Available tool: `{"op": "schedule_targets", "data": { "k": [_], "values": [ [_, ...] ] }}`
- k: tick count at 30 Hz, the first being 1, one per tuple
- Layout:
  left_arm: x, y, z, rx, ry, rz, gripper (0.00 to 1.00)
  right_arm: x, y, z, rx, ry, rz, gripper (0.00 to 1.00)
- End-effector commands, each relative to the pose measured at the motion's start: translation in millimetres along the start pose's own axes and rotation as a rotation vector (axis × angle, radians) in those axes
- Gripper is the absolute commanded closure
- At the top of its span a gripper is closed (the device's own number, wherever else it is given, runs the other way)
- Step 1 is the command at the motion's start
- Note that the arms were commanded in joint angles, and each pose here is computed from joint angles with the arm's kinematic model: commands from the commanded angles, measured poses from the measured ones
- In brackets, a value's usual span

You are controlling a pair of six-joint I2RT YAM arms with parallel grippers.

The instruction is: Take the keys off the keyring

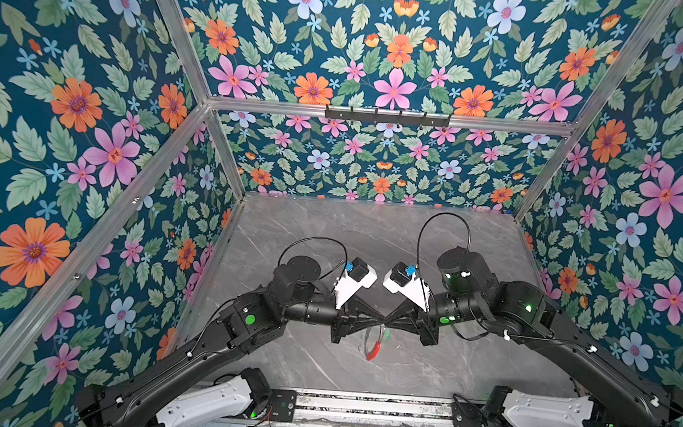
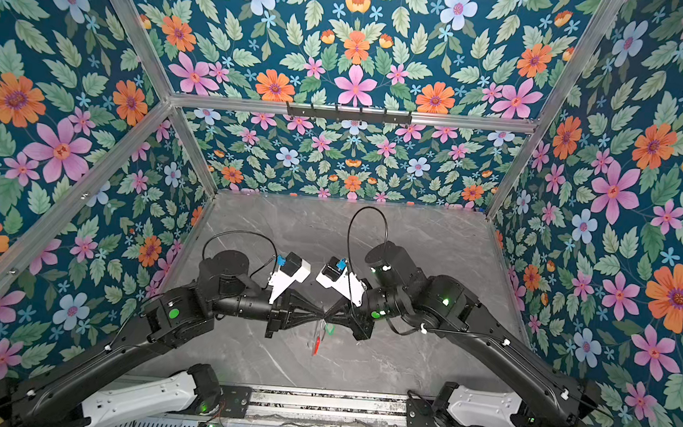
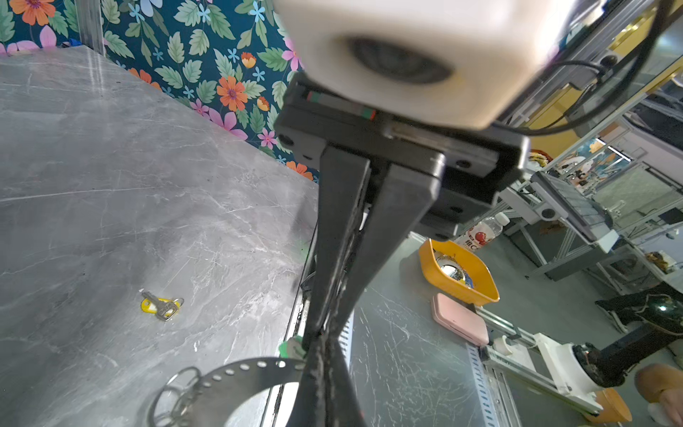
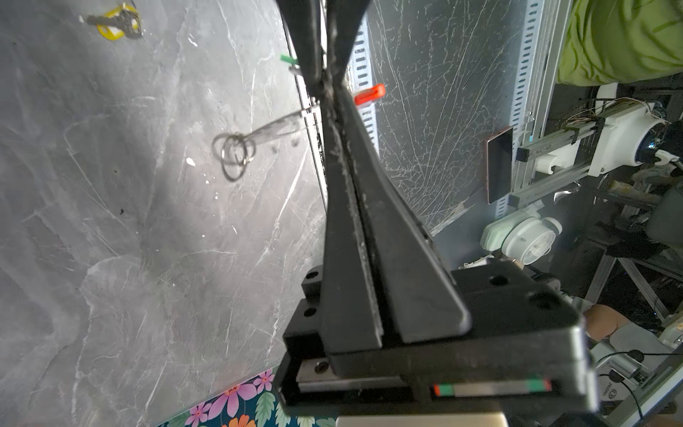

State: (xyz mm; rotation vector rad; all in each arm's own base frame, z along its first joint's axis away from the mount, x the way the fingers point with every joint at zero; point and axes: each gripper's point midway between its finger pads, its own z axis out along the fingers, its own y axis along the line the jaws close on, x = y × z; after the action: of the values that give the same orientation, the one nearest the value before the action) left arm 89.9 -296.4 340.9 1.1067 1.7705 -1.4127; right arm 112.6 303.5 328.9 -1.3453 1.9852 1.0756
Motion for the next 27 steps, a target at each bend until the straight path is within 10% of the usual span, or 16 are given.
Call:
{"op": "schedule_targets", "data": {
  "k": [1,7,27],
  "values": [
    [-16.4,-6.3,-2.3,0.021,-0.081,0.056,1.0,-15.6,-2.1,-1.4,0.02,-0.068,-0.023,0.99],
    [-30.2,-10.3,-17.6,-0.003,-0.223,0.125,1.0,-34.0,-0.4,-15.4,0.045,-0.263,-0.06,0.55],
    [-41.3,-3.8,-37.3,-0.022,-0.481,0.12,1.0,-25.6,-1.1,-7.5,0.002,-0.499,-0.07,0.44]
  ]
}}
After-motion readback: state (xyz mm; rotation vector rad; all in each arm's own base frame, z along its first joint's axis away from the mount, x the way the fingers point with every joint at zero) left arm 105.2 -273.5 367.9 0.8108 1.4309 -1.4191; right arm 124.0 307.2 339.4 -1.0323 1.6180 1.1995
